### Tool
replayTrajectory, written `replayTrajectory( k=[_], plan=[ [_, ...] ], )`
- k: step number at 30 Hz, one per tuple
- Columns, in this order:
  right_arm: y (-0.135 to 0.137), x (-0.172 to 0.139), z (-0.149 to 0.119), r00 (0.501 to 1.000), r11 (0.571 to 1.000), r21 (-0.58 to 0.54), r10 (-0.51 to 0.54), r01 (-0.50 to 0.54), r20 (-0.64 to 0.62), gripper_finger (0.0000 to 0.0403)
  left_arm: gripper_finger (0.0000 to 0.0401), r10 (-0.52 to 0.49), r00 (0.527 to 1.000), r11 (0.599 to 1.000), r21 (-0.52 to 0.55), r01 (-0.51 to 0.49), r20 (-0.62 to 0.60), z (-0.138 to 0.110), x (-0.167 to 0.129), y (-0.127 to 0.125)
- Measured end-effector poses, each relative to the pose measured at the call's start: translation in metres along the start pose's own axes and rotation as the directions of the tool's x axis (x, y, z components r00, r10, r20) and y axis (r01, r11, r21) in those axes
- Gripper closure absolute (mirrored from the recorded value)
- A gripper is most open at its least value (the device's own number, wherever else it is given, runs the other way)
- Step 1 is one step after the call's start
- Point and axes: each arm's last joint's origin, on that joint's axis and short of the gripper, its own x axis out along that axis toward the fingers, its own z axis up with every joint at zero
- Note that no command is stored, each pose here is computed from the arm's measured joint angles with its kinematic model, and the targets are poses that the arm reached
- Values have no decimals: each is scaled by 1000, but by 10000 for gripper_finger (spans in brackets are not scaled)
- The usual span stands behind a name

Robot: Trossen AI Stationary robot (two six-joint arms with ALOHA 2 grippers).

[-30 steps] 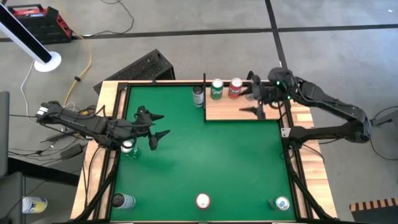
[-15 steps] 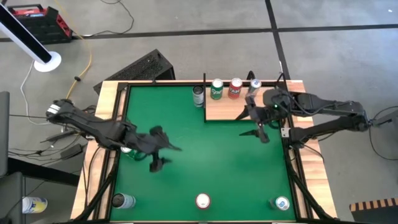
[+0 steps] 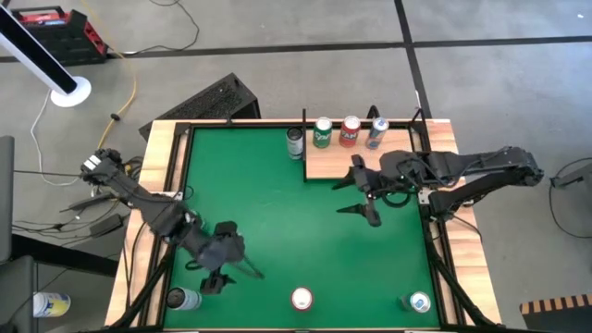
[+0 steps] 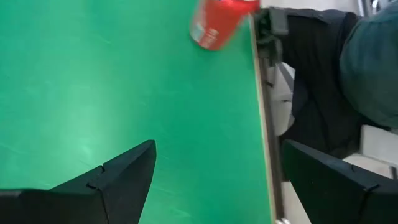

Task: Place canned beverage on shelf
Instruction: Put the bottom white and blue soda can on the shelf

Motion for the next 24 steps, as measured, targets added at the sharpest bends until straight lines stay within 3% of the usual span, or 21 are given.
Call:
replayTrajectory(
  k=[12,16,20,24],
  plan=[
    [42,39,11,983,992,56,101,-110,154,83,69,-44,999,992,-118,45,11,-63,-14,-70],
    [51,48,11,977,989,52,128,-139,173,83,69,-60,997,981,-183,67,47,-77,-20,-83],
    [55,49,9,978,986,77,137,-150,157,83,69,-91,992,979,-173,105,91,-82,-23,-93],
    [58,49,9,977,983,93,146,-161,155,83,69,-23,1000,984,-176,24,9,-87,-25,-93]
  ],
)
